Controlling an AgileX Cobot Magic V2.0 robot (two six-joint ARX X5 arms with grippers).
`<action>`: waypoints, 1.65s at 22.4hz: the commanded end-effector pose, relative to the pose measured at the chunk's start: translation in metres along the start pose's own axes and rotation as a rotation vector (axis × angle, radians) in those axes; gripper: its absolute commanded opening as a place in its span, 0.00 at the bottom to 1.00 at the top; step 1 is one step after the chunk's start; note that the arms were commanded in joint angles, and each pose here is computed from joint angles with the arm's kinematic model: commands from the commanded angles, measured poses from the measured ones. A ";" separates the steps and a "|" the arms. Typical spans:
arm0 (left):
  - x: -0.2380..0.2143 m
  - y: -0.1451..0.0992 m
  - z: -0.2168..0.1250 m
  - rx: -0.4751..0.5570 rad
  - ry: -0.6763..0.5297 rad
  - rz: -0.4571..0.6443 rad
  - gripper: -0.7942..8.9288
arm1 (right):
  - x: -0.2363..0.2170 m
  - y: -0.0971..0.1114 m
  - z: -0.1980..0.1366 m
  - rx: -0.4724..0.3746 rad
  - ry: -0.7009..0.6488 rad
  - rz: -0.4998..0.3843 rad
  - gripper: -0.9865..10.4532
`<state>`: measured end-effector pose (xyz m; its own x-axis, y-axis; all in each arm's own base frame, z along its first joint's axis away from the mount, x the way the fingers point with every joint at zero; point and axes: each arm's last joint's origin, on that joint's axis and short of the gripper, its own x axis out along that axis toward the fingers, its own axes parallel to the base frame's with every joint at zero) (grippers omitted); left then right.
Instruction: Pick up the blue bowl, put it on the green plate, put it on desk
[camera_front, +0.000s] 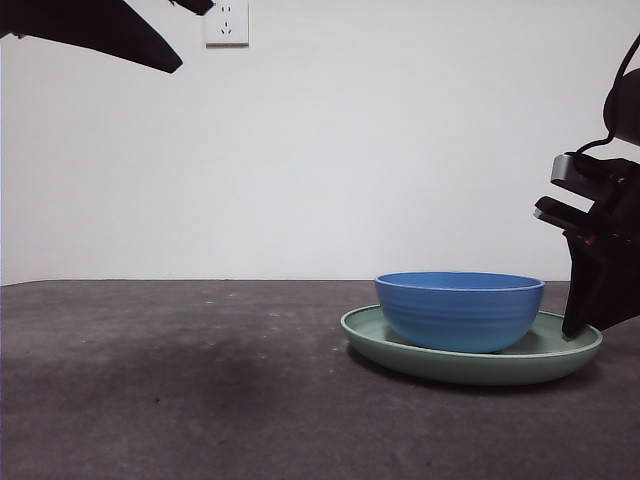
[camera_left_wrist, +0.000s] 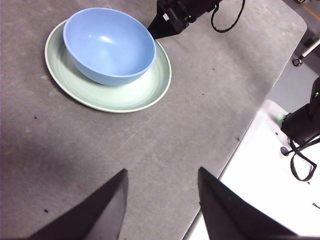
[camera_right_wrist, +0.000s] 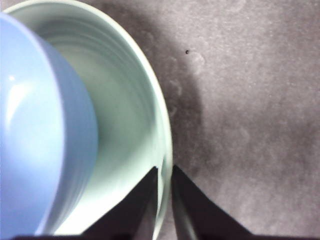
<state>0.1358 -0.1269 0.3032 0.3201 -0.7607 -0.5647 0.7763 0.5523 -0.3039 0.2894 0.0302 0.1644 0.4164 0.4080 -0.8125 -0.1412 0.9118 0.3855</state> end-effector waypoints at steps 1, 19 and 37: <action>0.002 -0.001 0.002 0.015 -0.002 -0.009 0.31 | 0.004 -0.001 0.004 0.015 0.002 -0.001 0.10; 0.002 -0.001 0.000 0.006 0.019 -0.007 0.31 | -0.020 0.012 0.011 0.053 -0.085 0.128 0.10; 0.002 -0.001 0.000 0.009 0.014 -0.008 0.31 | -0.023 0.057 0.013 0.059 -0.125 0.268 0.10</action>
<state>0.1350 -0.1263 0.3019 0.3123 -0.7542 -0.5777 0.7721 0.5558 -0.3082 0.2795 0.0678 0.2066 0.4707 0.6113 -0.6363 -0.2195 0.7796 0.5866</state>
